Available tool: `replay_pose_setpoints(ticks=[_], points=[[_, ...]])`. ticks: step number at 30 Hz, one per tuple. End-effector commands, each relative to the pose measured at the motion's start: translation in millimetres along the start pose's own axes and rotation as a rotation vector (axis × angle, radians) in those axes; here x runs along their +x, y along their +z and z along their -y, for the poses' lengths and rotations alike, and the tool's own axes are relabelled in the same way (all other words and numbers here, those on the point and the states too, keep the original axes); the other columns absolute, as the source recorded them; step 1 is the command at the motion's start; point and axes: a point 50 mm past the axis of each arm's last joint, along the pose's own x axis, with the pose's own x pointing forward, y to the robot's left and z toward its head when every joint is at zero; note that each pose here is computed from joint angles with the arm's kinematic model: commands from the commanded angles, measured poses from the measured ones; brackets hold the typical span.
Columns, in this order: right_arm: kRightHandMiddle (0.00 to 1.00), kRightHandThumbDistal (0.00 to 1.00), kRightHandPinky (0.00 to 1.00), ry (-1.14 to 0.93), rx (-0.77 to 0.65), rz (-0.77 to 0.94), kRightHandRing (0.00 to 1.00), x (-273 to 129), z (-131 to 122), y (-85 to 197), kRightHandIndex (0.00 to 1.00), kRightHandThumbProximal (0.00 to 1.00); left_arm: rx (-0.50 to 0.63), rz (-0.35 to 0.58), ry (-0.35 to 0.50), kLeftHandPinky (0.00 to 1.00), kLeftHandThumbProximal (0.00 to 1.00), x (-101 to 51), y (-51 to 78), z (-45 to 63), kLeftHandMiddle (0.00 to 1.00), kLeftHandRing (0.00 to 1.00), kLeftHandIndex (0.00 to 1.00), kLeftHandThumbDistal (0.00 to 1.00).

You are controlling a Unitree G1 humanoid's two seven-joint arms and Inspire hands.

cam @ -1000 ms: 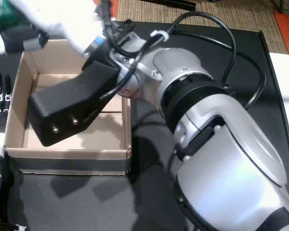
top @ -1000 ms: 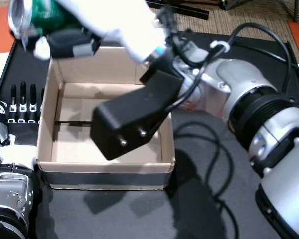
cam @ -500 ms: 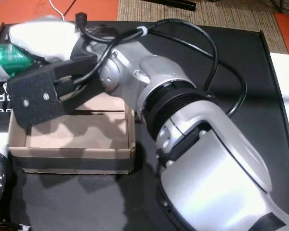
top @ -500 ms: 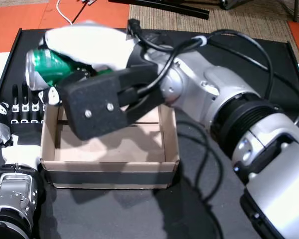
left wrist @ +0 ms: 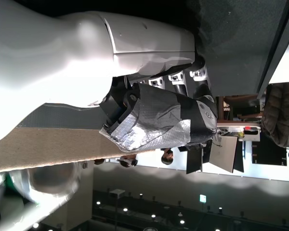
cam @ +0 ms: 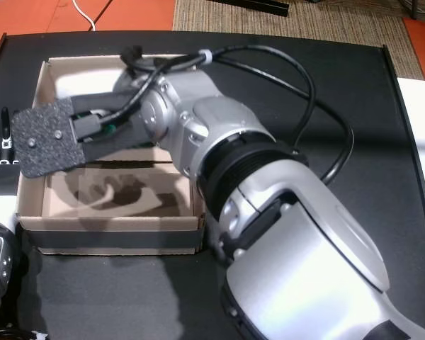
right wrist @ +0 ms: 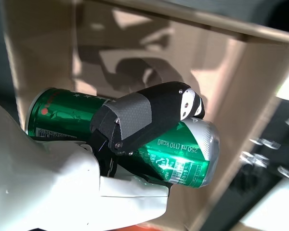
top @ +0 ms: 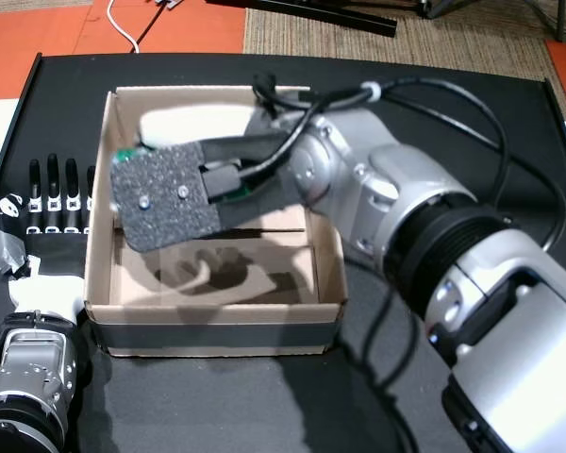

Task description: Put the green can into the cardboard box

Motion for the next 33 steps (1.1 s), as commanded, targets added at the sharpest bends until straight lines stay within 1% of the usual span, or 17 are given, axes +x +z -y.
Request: replay_pose_setpoints(ticks=[1,4,5,6,7,8,9,10,11,13,17,19,21,24,29,32,33], points=[[0.12,0.2,0.26,0.009,-0.024,-0.017,0.21,0,-1,-1,0.09,0.36,-0.003,-0.032,0.095,0.77,0.54,-11.4,-7.8,-23.7,0.54,0.66,0.55,0.0],[0.08,0.25,0.2,0.017,-0.028,-0.029,0.16,-1,0,-3,0.06,0.35,-0.007,-0.032,0.094,0.73,0.53,-11.5,-7.8,-24.0,0.53,0.64,0.53,0.0],[0.08,0.3,0.23,0.013,-0.015,-0.029,0.17,-1,1,-4,0.04,0.38,-0.006,-0.033,0.094,0.72,0.52,-11.7,-7.8,-24.2,0.53,0.63,0.53,0.0],[0.13,0.34,0.29,0.009,-0.006,-0.026,0.22,-1,1,-4,0.09,0.42,-0.007,-0.034,0.092,0.71,0.52,-11.8,-7.6,-24.3,0.53,0.63,0.53,0.0],[0.25,0.43,0.46,0.014,0.007,-0.02,0.37,-2,2,-4,0.18,0.49,-0.006,-0.033,0.101,0.73,0.5,-11.5,-7.6,-24.2,0.53,0.63,0.53,0.0],[0.34,0.5,0.58,0.023,0.016,-0.014,0.48,-2,3,-5,0.26,0.54,-0.006,-0.033,0.106,0.73,0.49,-11.3,-7.5,-24.1,0.53,0.63,0.52,0.0],[0.46,0.63,0.71,0.036,0.013,-0.01,0.58,-3,4,-5,0.38,0.6,-0.009,-0.035,0.104,0.75,0.5,-11.3,-7.5,-24.0,0.53,0.64,0.54,0.0],[0.58,0.7,0.79,0.046,0.002,-0.007,0.69,-4,5,-5,0.54,0.64,-0.013,-0.037,0.102,0.78,0.5,-11.3,-7.5,-23.9,0.54,0.65,0.55,0.0],[0.69,0.73,0.84,0.053,-0.01,-0.005,0.77,-4,6,-5,0.66,0.68,-0.017,-0.037,0.101,0.79,0.5,-11.3,-7.6,-23.8,0.54,0.65,0.56,0.0],[0.8,0.79,0.91,0.053,-0.022,0.005,0.86,-5,7,-6,0.8,0.74,-0.019,-0.034,0.1,0.79,0.5,-11.0,-8.2,-23.2,0.56,0.68,0.57,0.0],[0.77,0.89,0.91,0.038,-0.025,0.03,0.84,-6,8,-6,0.79,0.82,-0.015,-0.038,0.095,0.75,0.5,-11.3,-8.1,-23.7,0.55,0.66,0.55,0.0],[0.76,0.88,0.91,0.031,-0.024,0.036,0.83,-6,9,-6,0.78,0.83,-0.003,-0.037,0.102,0.74,0.51,-10.9,-8.0,-23.3,0.54,0.66,0.55,0.0],[0.75,0.83,0.9,0.019,-0.018,0.044,0.81,-6,10,-5,0.77,0.8,0.0,-0.036,0.119,0.72,0.51,-9.9,-8.3,-22.3,0.52,0.64,0.53,0.0],[0.74,0.85,0.88,-0.001,-0.018,0.061,0.79,-7,12,-5,0.75,0.81,-0.004,-0.032,0.117,0.72,0.51,-9.7,-8.9,-22.0,0.53,0.64,0.53,0.0],[0.78,0.9,0.88,-0.017,-0.022,0.071,0.82,-7,13,-4,0.78,0.8,-0.001,-0.033,0.103,0.72,0.5,-10.8,-8.6,-23.1,0.53,0.63,0.54,0.0],[0.82,0.98,0.97,-0.024,0.0,0.073,0.87,-7,14,-5,0.8,0.77,0.003,-0.033,0.106,0.73,0.51,-10.5,-8.3,-22.8,0.53,0.62,0.53,0.0],[0.87,0.99,0.99,-0.027,0.025,0.077,0.92,-8,14,-5,0.82,0.73,0.003,-0.034,0.107,0.72,0.51,-10.5,-8.1,-22.9,0.52,0.62,0.53,0.0]])
